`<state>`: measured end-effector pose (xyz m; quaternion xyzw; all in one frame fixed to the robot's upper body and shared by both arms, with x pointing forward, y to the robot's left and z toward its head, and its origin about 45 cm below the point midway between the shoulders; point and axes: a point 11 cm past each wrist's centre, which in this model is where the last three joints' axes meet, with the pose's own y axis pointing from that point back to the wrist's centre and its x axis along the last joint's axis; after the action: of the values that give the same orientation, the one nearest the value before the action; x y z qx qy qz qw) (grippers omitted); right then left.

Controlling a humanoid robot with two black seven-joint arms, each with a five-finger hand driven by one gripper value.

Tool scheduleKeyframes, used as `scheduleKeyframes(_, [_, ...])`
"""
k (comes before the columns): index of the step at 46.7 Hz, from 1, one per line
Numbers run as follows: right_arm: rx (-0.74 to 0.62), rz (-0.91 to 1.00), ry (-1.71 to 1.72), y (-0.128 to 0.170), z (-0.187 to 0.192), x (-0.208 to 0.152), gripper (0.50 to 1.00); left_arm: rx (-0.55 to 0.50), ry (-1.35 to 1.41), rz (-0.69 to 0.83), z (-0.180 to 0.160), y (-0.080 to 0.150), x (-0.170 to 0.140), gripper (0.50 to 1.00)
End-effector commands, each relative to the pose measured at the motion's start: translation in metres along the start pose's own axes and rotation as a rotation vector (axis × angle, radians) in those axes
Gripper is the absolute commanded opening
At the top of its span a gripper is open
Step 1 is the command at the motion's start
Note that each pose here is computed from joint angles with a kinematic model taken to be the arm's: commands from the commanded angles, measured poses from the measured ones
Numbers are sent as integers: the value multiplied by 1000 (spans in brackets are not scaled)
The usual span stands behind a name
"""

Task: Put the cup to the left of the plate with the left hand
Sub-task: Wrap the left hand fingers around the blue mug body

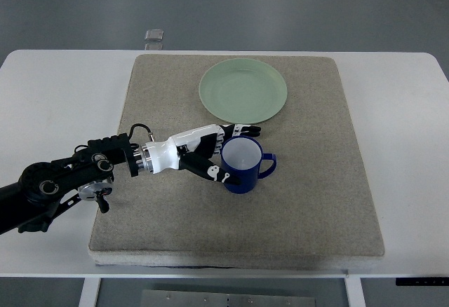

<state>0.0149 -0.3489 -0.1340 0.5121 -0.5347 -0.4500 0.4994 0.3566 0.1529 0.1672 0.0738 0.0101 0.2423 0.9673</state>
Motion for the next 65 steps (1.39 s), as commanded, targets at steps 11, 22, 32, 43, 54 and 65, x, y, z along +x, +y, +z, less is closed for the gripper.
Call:
scheduleKeyframes(11, [0, 0, 0, 0, 0, 0, 934, -2, -1, 2, 1, -1, 1, 999])
scheduleKeyframes(22, [0, 0, 0, 0, 0, 0, 934, -5, 2, -4, 1, -5, -2, 934])
scheduleKeyframes(32, [0, 0, 0, 0, 0, 0, 934, -7, 8, -5, -1, -10, -4, 904])
scheduleKeyframes(43, [0, 0, 0, 0, 0, 0, 934, -7, 8, -2, -2, -10, -3, 819])
scheduleKeyframes(54, [0, 0, 0, 0, 0, 0, 934, -10, 6, -3, 0, -11, -3, 692])
scheduleKeyframes(65, [0, 0, 0, 0, 0, 0, 934, -16, 7, -2, 1, -11, -2, 641])
